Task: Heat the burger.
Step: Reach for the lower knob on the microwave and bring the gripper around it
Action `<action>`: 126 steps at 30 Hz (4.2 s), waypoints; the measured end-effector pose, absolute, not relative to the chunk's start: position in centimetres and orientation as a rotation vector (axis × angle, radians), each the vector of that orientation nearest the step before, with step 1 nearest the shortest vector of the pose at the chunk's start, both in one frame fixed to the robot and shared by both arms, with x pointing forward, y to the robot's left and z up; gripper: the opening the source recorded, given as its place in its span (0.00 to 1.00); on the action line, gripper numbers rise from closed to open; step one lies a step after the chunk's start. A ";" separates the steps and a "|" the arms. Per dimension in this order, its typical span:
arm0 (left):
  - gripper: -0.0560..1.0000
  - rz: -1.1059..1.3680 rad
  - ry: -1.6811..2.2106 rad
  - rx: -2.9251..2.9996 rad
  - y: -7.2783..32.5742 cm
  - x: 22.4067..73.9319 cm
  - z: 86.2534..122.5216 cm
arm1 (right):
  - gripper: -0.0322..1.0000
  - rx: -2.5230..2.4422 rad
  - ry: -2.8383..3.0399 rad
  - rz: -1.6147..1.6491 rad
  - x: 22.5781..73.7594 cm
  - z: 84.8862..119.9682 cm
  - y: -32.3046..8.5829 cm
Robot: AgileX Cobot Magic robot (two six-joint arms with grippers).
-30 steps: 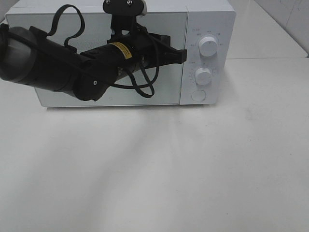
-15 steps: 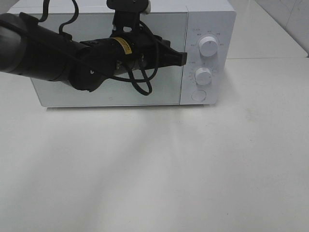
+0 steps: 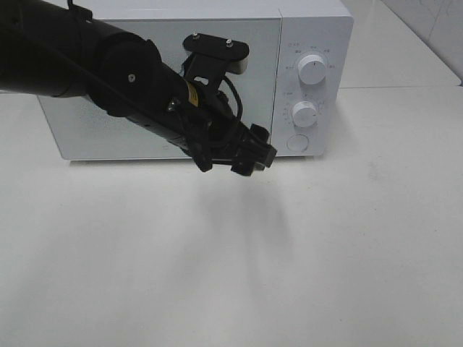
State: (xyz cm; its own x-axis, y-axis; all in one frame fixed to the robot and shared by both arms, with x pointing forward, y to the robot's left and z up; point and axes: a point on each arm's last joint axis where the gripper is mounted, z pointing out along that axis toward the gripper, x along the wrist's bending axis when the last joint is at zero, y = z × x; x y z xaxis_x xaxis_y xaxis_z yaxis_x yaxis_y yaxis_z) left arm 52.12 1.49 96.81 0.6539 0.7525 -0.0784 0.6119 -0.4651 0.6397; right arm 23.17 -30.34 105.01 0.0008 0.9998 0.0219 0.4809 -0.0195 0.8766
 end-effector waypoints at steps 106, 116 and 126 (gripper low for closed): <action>0.98 0.837 1.453 1.581 29.5 22.9 105.6 | 0.76 1.584 1.562 0.948 23.2 105.0 -30.3; 0.98 0.837 1.453 1.581 29.5 22.9 105.6 | 0.76 1.584 1.562 0.948 23.2 105.0 -30.3; 0.98 0.837 1.453 1.581 29.5 22.9 105.6 | 0.76 1.584 1.562 0.948 23.2 105.0 -30.3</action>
State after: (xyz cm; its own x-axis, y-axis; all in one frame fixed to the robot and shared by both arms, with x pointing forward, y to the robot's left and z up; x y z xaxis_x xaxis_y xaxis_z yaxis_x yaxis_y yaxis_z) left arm 22.93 29.50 105.62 0.1162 0.9918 -0.0523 0.4520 -0.0059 0.8920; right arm 23.17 -30.34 105.01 0.0008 0.9998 0.0219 0.4809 -0.0195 0.8766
